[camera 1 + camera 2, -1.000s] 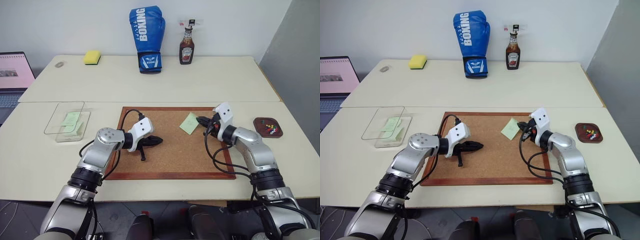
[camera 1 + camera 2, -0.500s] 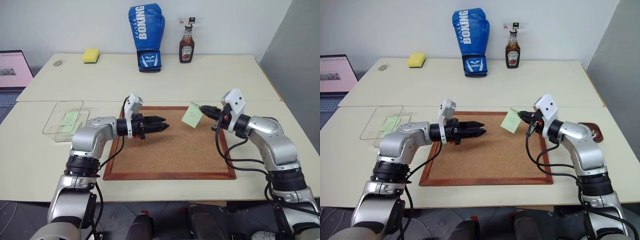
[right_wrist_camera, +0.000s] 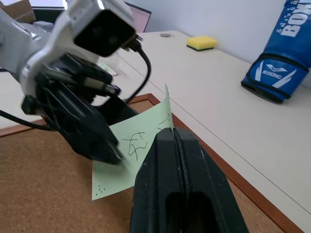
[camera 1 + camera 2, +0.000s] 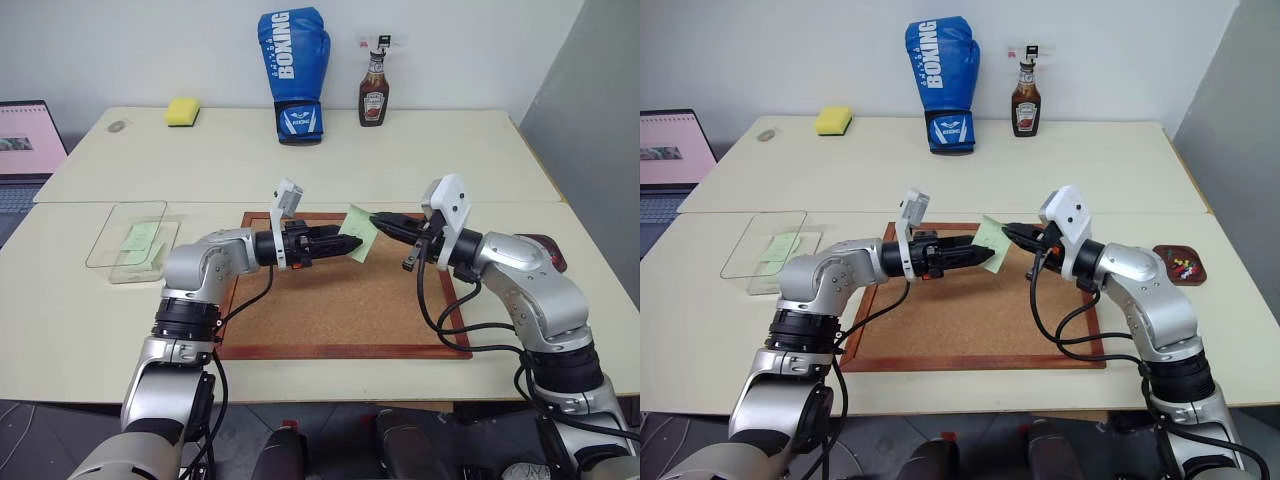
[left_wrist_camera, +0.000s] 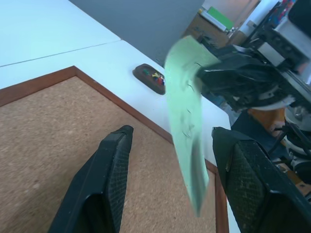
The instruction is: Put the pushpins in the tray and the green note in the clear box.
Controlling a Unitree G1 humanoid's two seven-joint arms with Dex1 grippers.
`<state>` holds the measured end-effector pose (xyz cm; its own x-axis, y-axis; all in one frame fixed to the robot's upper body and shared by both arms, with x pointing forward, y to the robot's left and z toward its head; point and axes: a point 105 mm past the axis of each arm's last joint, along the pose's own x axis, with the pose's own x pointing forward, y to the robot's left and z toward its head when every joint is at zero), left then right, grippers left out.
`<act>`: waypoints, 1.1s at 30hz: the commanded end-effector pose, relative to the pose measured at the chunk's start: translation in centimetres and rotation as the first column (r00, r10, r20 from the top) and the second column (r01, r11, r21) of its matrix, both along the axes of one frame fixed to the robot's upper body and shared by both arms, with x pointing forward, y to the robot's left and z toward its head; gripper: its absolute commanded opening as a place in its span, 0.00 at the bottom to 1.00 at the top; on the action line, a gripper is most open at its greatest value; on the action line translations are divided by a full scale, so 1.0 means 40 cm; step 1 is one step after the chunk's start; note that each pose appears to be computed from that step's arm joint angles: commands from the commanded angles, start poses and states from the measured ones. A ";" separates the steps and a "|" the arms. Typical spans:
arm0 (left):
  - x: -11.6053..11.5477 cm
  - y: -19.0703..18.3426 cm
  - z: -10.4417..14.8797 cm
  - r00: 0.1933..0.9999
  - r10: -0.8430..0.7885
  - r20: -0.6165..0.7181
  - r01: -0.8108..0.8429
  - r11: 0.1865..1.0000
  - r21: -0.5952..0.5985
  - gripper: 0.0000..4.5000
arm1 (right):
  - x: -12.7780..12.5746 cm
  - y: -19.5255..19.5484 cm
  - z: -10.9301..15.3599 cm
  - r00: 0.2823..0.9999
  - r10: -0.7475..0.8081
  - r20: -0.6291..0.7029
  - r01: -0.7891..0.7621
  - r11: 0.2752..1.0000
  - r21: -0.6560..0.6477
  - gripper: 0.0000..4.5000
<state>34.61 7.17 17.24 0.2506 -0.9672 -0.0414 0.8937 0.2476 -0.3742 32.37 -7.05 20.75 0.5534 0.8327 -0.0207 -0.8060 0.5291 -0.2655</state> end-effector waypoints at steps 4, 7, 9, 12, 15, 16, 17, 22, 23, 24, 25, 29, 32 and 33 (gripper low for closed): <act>-0.009 -0.020 0.029 0.999 -0.033 0.037 0.034 0.999 -0.029 0.58 | -0.025 0.027 0.043 0.999 0.035 0.036 -0.036 0.998 0.044 0.00; -0.014 -0.015 0.034 0.999 -0.034 0.038 0.036 0.999 -0.038 0.47 | -0.024 0.026 0.042 0.999 0.032 0.033 -0.033 0.998 0.044 0.00; -0.015 -0.014 0.033 0.999 -0.035 0.038 0.036 0.999 -0.039 0.39 | -0.022 0.025 0.039 0.999 0.030 0.030 -0.031 0.999 0.041 0.00; -0.013 -0.014 0.031 0.999 -0.023 0.045 0.025 0.999 -0.029 0.26 | -0.017 0.023 0.035 0.999 0.024 0.027 -0.025 0.999 0.040 0.00; -0.013 -0.016 0.037 0.998 -0.022 0.052 0.024 0.999 -0.035 0.13 | -0.013 0.020 0.032 1.000 0.018 0.022 -0.019 0.999 0.040 0.00; -0.012 -0.016 0.040 0.998 -0.020 0.054 0.023 0.999 -0.038 0.10 | -0.011 0.018 0.030 1.000 0.015 0.021 -0.016 0.999 0.038 0.00; -0.011 -0.016 0.043 0.998 -0.018 0.055 0.020 0.999 -0.040 0.05 | -0.010 0.017 0.029 1.000 0.013 0.020 -0.014 0.999 0.038 0.00; -0.009 -0.015 0.044 0.998 -0.012 0.058 0.014 0.999 -0.039 0.00 | -0.006 0.012 0.028 1.000 0.005 0.021 -0.006 0.999 0.038 0.00; -0.006 -0.015 0.043 0.998 -0.005 0.059 0.007 0.999 -0.036 0.00 | -0.005 0.011 0.029 1.000 0.003 0.021 -0.003 0.999 0.037 0.00; 0.000 -0.015 0.041 0.998 0.010 0.058 -0.008 0.999 -0.032 0.00 | -0.004 0.010 0.028 1.000 0.001 0.019 -0.002 0.999 0.038 0.00; 0.005 -0.015 0.039 0.998 0.021 0.055 -0.019 0.999 -0.029 0.00 | -0.004 0.009 0.028 1.000 0.001 0.016 -0.001 0.999 0.040 0.00; 0.003 -0.017 0.038 0.999 0.014 0.053 -0.012 0.999 -0.032 0.00 | 0.002 0.001 0.025 1.000 -0.012 0.003 0.012 0.999 0.045 0.09; -0.003 -0.015 0.040 0.999 0.006 0.053 -0.004 0.999 -0.037 0.00 | 0.003 -0.006 0.023 1.000 -0.019 0.000 0.019 0.999 0.034 0.26; -0.003 -0.013 0.041 0.998 0.008 0.055 -0.006 0.999 -0.036 0.00 | 0.002 -0.008 0.022 1.000 -0.020 -0.001 0.020 0.999 0.032 0.31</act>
